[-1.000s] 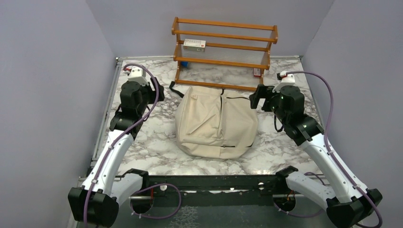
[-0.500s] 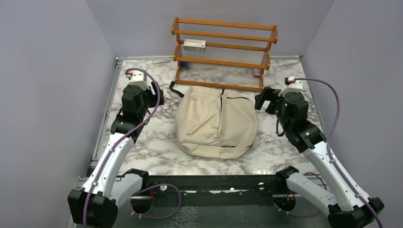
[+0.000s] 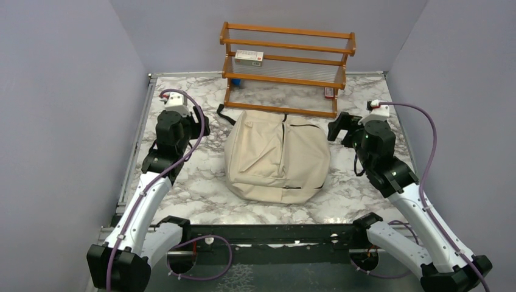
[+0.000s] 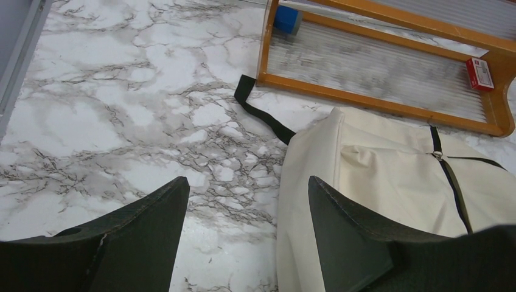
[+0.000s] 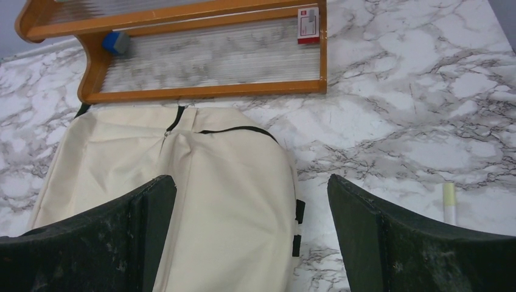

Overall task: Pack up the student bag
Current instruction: Unzip the student bag at the center of the board.

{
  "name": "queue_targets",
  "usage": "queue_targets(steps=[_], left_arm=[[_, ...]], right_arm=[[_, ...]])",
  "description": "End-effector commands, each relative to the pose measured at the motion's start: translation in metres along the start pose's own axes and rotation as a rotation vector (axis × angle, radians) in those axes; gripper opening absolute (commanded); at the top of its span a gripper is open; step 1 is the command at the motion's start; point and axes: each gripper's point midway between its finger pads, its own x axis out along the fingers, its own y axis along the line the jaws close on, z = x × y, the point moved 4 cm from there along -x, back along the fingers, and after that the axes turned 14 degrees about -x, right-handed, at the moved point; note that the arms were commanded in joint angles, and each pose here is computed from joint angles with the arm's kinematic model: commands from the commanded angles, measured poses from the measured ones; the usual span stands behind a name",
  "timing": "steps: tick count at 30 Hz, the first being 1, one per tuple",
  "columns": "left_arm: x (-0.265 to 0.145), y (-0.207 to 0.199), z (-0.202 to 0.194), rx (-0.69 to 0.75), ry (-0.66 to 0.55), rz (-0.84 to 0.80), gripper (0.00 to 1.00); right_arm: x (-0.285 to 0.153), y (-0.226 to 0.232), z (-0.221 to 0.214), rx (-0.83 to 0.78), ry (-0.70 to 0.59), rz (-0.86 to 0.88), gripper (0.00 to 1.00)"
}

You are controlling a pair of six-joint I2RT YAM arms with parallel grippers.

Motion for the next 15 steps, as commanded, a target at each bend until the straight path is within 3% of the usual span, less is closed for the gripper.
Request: queue_targets(steps=[1, 4, 8, 12, 15], left_arm=[[-0.003, -0.001, 0.003, -0.005, -0.030, -0.011, 0.73], [-0.002, -0.003, -0.001, -0.013, -0.016, -0.031, 0.73], [-0.001, -0.010, -0.007, -0.027, 0.015, -0.083, 0.73], [0.001, -0.022, -0.009, 0.004, 0.023, -0.139, 0.73], [0.003, -0.029, -0.010, -0.006, 0.044, -0.169, 0.73]], right_arm=[[-0.003, -0.011, -0.002, 0.036, -0.007, -0.072, 1.00], [-0.005, -0.007, -0.005, 0.011, 0.020, -0.033, 1.00], [0.005, 0.023, -0.009, -0.021, 0.065, 0.153, 0.99], [0.038, 0.066, -0.024, -0.009, 0.235, 0.349, 0.93], [0.063, 0.092, -0.020, 0.008, 0.286, 0.450, 0.89]])
